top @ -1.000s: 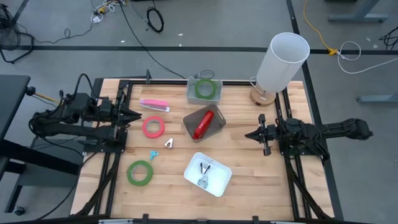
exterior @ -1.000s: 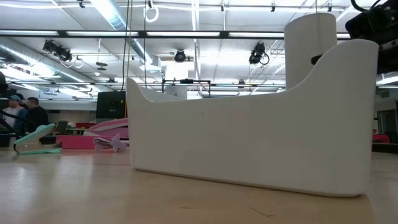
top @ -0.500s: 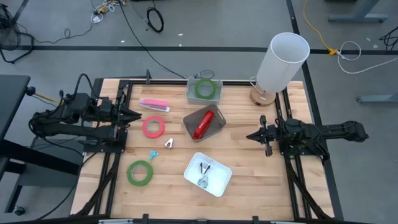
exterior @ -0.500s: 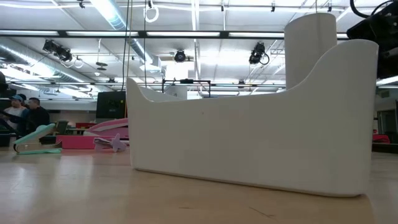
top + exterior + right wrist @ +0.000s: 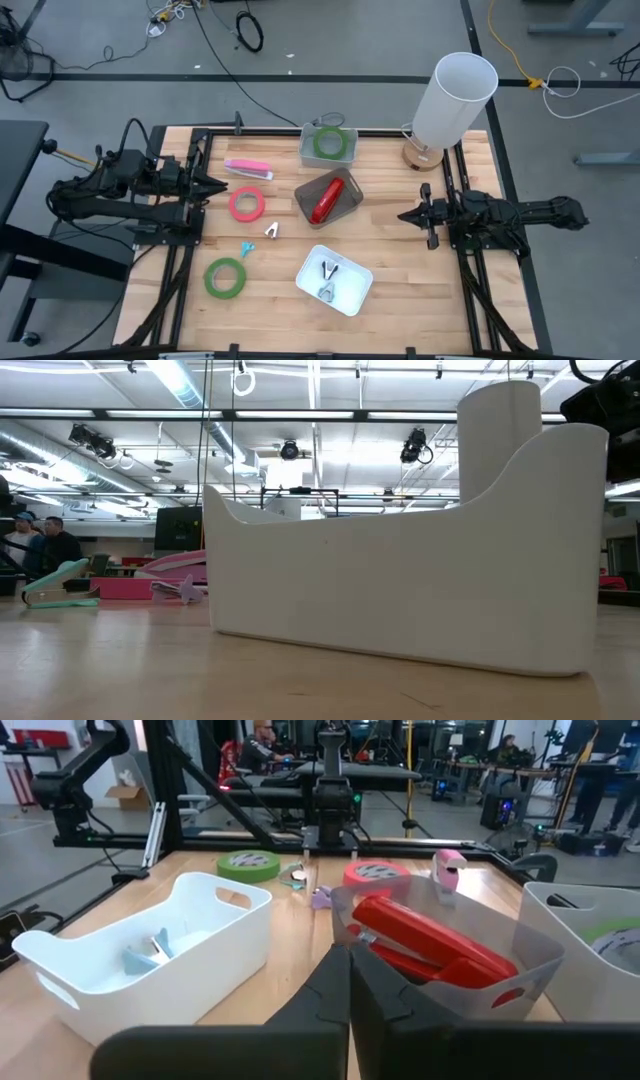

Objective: Pick and place Stapler, Stapler remover, tape
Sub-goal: Put the pink stapler into the black bin

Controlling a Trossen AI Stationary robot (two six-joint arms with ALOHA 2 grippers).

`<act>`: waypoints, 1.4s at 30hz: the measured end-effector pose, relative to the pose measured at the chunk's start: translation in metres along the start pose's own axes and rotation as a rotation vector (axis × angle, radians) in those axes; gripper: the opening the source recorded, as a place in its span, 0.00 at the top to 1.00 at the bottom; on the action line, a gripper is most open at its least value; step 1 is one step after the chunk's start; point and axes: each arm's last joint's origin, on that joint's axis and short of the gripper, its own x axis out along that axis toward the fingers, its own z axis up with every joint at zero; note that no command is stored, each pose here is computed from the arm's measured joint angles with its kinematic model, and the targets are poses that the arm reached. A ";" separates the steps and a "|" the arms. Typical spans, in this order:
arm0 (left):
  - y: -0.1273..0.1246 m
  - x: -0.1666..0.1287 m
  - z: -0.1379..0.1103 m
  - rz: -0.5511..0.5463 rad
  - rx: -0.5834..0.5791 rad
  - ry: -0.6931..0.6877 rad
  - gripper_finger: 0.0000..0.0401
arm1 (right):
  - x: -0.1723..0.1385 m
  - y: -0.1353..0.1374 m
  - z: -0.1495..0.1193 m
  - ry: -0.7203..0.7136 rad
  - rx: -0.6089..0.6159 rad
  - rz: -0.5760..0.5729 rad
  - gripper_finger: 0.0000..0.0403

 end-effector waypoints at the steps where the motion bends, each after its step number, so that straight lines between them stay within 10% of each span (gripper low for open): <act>1: 0.000 0.000 0.000 0.000 0.000 0.000 0.91 | 0.000 0.000 0.000 -0.003 0.000 0.000 1.00; 42: 0.000 0.000 0.000 0.000 0.000 0.000 0.91 | -0.007 0.001 0.009 -0.116 0.065 0.051 1.00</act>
